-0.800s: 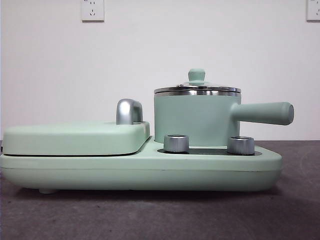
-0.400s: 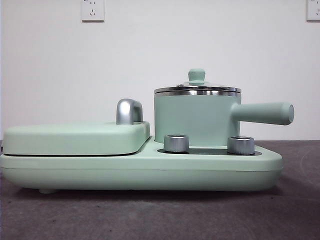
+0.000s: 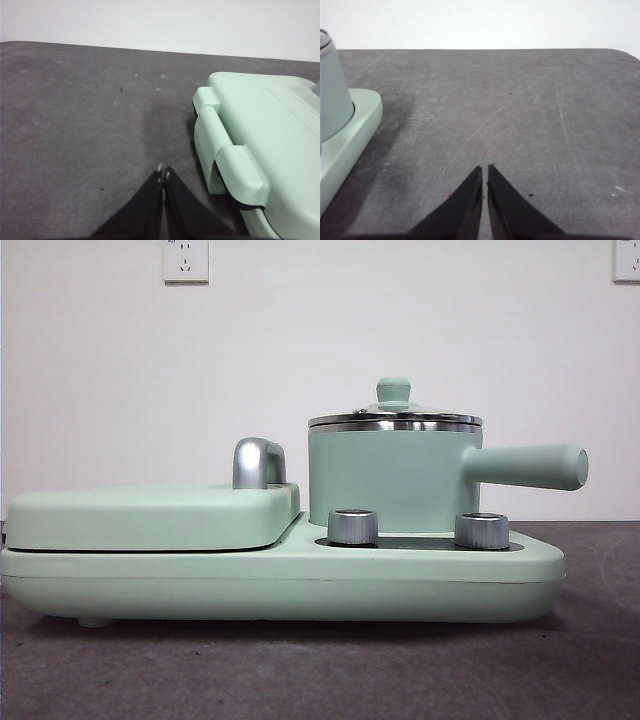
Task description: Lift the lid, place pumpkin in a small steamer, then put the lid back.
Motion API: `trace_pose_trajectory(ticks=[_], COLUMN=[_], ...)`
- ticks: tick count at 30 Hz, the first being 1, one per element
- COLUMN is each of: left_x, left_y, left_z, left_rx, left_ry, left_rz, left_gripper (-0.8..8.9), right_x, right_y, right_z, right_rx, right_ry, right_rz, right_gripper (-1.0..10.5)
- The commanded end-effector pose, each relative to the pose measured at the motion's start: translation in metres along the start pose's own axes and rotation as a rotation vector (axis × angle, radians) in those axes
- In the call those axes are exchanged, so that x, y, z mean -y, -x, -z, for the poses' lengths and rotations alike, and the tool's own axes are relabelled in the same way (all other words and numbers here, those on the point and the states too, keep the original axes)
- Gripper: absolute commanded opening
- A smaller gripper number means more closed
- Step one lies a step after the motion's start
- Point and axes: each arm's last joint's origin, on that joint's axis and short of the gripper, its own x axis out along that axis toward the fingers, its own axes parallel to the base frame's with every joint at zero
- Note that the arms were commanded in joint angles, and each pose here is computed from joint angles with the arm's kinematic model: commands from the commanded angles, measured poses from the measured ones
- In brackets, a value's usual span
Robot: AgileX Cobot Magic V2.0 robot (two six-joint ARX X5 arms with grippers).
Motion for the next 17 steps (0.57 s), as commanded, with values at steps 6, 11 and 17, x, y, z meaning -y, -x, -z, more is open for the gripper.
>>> trace_pose_trajectory(ticks=[6, 11, 17], left_x=[-0.0008, -0.0008, -0.0008], left_y=[-0.0017, -0.0017, -0.0017], left_z=[0.0066, 0.0065, 0.0066], left_rx=[-0.024, -0.023, -0.024], left_ry=[0.006, 0.006, 0.006], left_rz=[-0.007, -0.007, -0.007], left_gripper=[0.06, 0.06, 0.06], right_x=[0.0001, 0.0001, 0.0002], right_y=[-0.0004, -0.0004, -0.0004], right_z=[0.0005, 0.0005, 0.0005], right_rx=[0.007, 0.007, 0.007], right_ry=[0.011, 0.011, 0.011], right_rz=[0.003, 0.004, 0.004], right_gripper=[0.2, 0.2, 0.2])
